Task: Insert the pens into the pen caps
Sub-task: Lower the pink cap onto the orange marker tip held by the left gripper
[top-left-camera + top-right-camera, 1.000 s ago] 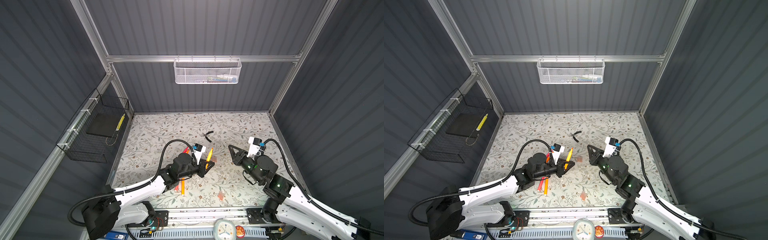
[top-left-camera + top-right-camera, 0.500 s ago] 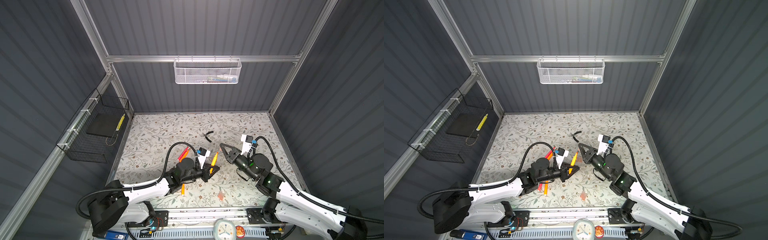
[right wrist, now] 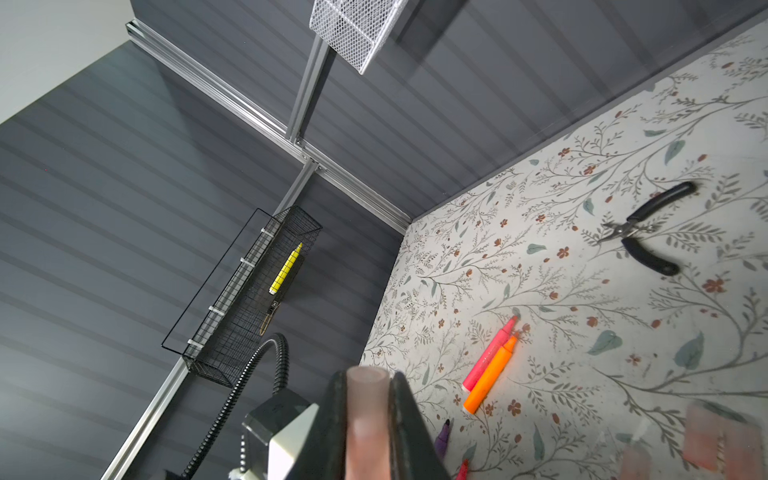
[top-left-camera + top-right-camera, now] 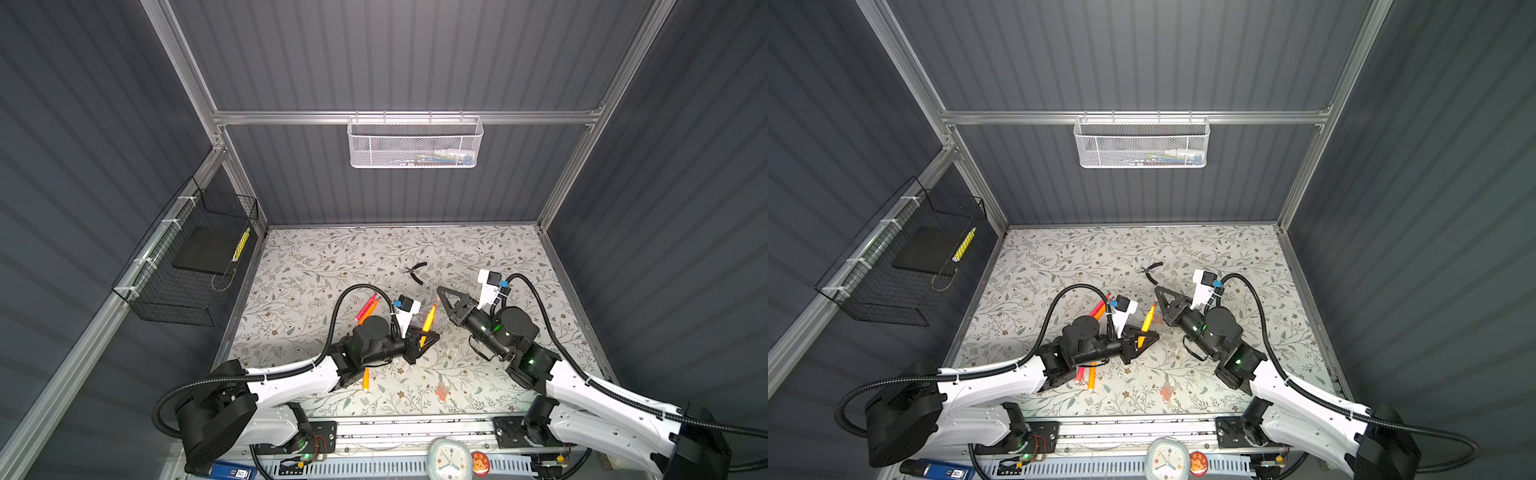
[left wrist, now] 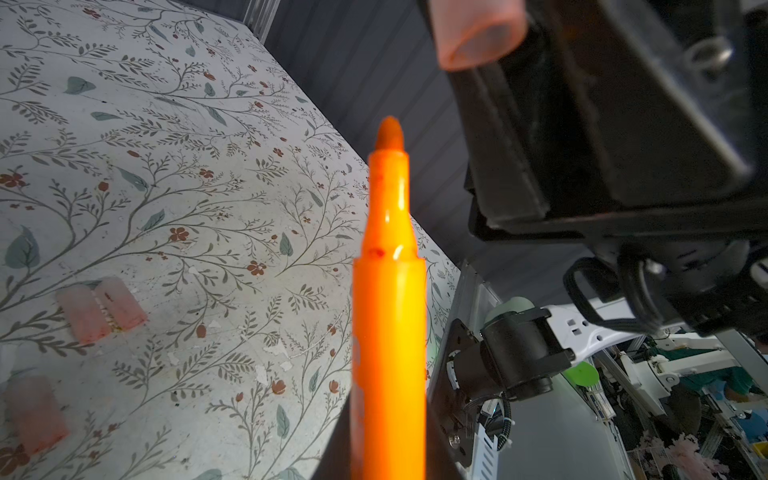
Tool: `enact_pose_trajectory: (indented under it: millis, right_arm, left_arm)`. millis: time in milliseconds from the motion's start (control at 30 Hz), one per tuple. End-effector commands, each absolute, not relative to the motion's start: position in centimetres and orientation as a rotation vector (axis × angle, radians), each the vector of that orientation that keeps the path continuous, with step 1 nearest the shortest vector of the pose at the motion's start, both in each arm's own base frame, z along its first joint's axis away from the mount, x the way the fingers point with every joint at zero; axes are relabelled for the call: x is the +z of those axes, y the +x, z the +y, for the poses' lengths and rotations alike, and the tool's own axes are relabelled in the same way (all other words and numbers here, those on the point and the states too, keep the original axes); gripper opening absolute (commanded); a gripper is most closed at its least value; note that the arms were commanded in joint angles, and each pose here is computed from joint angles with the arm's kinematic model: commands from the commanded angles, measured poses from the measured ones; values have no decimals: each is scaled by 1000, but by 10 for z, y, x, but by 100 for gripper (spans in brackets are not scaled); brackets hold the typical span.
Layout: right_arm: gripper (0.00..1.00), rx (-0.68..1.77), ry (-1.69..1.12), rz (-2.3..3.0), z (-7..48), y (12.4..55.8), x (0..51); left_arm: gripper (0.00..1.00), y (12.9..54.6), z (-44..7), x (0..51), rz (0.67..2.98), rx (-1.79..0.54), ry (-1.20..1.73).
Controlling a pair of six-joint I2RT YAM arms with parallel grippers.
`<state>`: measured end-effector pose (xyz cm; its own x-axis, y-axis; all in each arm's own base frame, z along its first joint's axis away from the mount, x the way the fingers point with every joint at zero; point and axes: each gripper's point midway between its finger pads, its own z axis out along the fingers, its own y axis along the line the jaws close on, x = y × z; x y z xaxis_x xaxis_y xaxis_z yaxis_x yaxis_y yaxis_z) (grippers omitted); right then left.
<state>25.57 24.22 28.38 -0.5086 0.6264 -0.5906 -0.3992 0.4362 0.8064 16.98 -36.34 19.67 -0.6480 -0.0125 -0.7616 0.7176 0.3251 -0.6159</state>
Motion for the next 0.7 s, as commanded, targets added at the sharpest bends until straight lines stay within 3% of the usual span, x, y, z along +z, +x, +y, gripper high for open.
enact_pose_trajectory:
  millis: [0, 667]
  right_arm:
    - [0, 1260, 225, 1679, 240, 259, 280]
    - [0, 1298, 220, 1704, 250, 255, 267]
  left_arm:
    - [0, 170, -367, 219, 1848, -1392, 626]
    - [0, 179, -372, 214, 1869, -1354, 605]
